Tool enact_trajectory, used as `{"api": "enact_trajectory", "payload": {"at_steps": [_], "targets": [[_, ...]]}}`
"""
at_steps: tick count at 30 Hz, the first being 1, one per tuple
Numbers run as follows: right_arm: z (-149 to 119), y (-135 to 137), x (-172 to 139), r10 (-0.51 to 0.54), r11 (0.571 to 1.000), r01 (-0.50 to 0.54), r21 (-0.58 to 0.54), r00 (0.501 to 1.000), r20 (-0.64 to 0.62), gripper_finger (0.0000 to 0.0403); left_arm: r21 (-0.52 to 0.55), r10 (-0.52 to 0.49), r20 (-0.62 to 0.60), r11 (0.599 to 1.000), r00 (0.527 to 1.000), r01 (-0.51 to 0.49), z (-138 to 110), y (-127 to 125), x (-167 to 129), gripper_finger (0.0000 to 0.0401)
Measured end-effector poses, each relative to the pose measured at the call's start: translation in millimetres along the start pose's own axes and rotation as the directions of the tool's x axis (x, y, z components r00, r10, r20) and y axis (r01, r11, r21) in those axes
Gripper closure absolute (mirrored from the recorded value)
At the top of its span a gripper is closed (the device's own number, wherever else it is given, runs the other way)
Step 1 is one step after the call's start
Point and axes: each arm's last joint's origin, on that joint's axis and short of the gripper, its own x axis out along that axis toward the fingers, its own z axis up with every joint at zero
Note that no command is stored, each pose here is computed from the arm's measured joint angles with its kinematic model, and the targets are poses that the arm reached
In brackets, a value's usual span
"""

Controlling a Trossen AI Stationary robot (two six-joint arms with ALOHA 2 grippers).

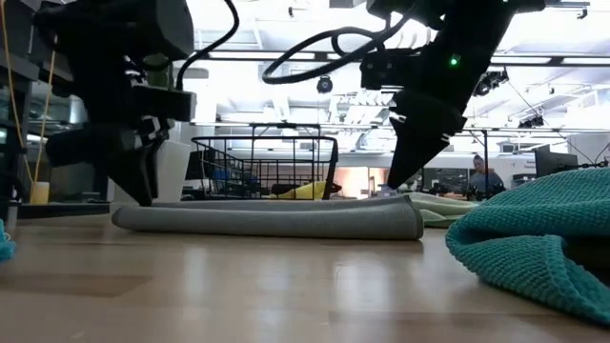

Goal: Fold microfiber towels
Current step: Fold the gray microfiber cloth

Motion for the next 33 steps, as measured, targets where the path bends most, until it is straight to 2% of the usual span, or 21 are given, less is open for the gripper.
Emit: {"api": "enact_trajectory", "payload": {"at_steps": [4, 9, 12, 15, 17, 26, 33], "targets": [[-0.7, -2.7, -2.3, -0.023, 0.998, 0.023, -0.055, 1.000, -0.003, 0.0229, 0.033, 0.018, 0.026, 0.999, 0.999, -0.018, 5.9, 12.1, -11.6, 0.0274], [-4.5, 0.5, -6.1, -0.038, 0.994, 0.038, -0.103, 0.999, 0.001, 0.0226, 0.024, 0.004, 0.137, 1.000, 0.991, -0.008, 5.8, 23.8, -28.9, 0.0257], [-12.8, 7.4, -4.0, -0.030, 0.993, 0.035, -0.114, 0.999, 0.043, 0.0226, 0.052, -0.102, 0.246, 0.994, 0.964, 0.092, -0.3, 23.5, -30.7, 0.0258], [-24.0, 14.5, 2.0, 0.016, 0.991, -0.006, -0.131, 0.997, 0.079, 0.0226, 0.092, -0.243, 0.354, 0.970, 0.903, 0.224, -10.2, 19.4, -23.7, 0.0262], [-30.1, 17.8, 7.3, 0.060, 0.992, -0.047, -0.117, 0.992, 0.108, 0.0226, 0.092, -0.270, 0.395, 0.963, 0.878, 0.255, -17.7, 17.6, -16.9, 0.0262], [-19.5, 23.0, 14.0, 0.192, 0.978, -0.161, -0.130, 0.939, 0.284, 0.0226, 0.037, -0.268, 0.459, 0.958, 0.847, 0.284, -37.1, 13.2, 5.4, 0.0263], [-15.8, 14.7, 22.4, 0.199, 0.977, -0.171, -0.127, 0.947, 0.252, 0.0226, -0.003, -0.204, 0.495, 0.972, 0.845, 0.236, -49.2, 13.3, 17.5, 0.0263]]}}
